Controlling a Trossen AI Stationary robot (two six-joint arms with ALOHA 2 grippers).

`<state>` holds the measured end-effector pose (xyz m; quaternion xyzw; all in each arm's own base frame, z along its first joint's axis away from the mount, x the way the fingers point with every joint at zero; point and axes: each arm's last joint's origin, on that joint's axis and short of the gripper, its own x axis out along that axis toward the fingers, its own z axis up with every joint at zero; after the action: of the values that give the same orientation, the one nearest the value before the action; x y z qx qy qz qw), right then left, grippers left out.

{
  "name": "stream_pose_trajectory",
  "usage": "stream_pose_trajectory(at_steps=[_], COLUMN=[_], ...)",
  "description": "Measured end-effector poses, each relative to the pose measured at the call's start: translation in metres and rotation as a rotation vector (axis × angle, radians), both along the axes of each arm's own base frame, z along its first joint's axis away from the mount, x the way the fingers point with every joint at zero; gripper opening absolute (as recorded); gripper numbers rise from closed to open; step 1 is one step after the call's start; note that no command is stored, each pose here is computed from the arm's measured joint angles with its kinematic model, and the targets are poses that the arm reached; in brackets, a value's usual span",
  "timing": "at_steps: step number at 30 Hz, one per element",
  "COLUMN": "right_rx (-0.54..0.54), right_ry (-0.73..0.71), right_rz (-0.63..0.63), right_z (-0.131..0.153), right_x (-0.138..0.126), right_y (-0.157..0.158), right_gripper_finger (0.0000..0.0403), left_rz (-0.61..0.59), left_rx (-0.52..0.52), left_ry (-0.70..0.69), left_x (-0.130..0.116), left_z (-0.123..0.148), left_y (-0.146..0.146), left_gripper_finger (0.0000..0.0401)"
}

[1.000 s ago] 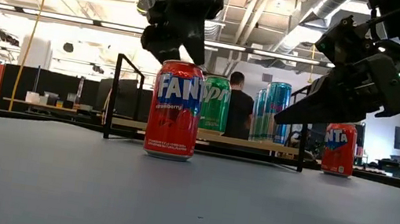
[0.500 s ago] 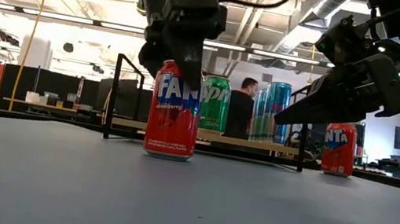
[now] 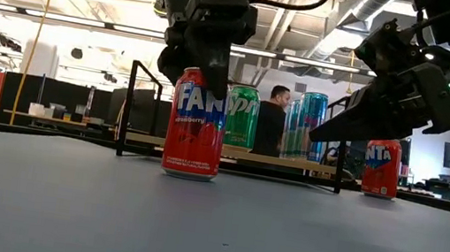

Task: Place canned beverage on shelf
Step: Put the middle red soda can on the shelf

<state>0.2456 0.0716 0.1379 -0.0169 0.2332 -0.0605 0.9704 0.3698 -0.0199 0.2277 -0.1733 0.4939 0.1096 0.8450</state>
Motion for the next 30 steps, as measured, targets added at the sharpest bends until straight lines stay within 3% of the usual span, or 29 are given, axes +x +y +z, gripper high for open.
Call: stream_pose_trajectory(at_steps=[9, 17, 30], right_rx=[0.0, 0.002, 0.001], right_ry=[0.002, 0.002, 0.003], right_rz=[-0.004, -0.005, -0.004], right_z=[0.0, 0.0, 0.0], right_x=[0.0, 0.0, 0.0], right_y=[-0.001, -0.001, -0.001], right_gripper_finger=[0.0, 0.0, 0.0], left_rz=[-0.021, -0.054, -0.059], left_rx=[-0.029, -0.076, 0.091], left_ry=[0.014, 0.057, 0.061], left_x=[-0.001, -0.004, -0.007], left_z=[0.0, 0.01, 0.095], left_y=[0.0, 0.004, 0.04], left_gripper_finger=[0.0282, 0.0281, 0.0286])
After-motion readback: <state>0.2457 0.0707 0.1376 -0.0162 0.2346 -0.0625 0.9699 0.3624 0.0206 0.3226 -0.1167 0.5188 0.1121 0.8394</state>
